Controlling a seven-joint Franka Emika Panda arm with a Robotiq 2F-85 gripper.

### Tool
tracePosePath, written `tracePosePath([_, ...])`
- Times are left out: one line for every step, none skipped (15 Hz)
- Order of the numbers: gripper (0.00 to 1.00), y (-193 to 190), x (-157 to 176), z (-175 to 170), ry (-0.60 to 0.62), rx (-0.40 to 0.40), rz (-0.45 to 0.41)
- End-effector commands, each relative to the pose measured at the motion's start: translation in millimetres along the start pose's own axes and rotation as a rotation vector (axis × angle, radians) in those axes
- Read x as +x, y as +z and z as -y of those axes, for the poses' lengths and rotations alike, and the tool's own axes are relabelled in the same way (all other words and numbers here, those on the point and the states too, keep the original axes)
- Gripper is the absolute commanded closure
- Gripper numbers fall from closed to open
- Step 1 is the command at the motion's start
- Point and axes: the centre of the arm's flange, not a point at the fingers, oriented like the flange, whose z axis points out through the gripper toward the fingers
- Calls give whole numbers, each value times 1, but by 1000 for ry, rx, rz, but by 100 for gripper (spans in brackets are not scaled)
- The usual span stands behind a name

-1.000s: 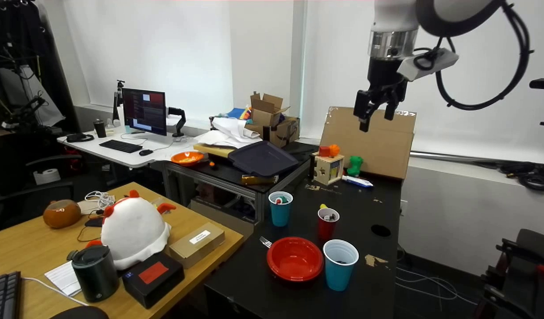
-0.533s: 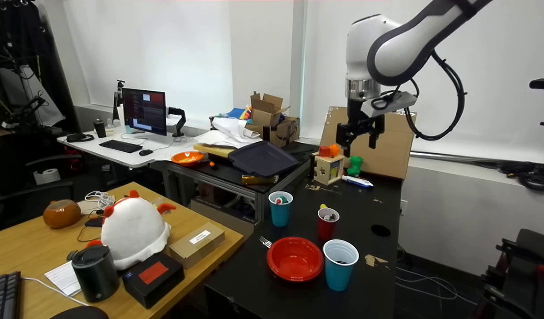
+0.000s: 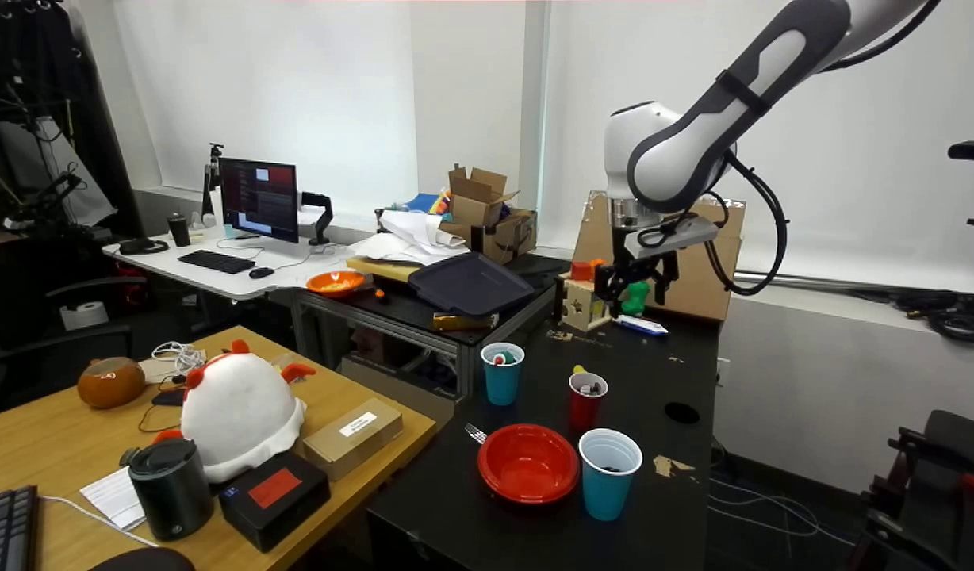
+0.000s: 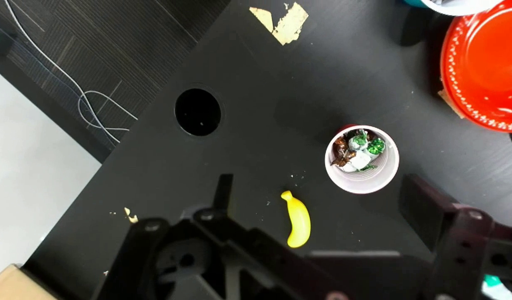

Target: Pour the contents in the red cup into the red bowl

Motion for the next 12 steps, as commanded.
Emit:
tracePosePath([0, 22, 6, 7, -5, -10, 11])
tracePosePath([0, 31, 4, 9, -20, -26, 18])
tracePosePath([0, 38, 2, 9, -33, -36, 27])
tracePosePath([0, 47, -1, 10, -43, -42, 35])
tracePosePath([0, 54, -3, 10, -57, -45, 42])
tracePosePath([0, 62, -5, 10, -68, -47, 46])
tracePosePath([0, 69, -5, 10, -68, -46, 53])
tracePosePath([0, 77, -5, 10, -62, -43, 56])
tracePosePath([0, 83, -4, 11, -56, -42, 55])
tracePosePath([0, 88, -3, 12, -51, -41, 51])
tracePosePath([0, 92, -1, 13, -49, -39, 44])
tracePosePath([0, 93, 3, 14, -48, -36, 32])
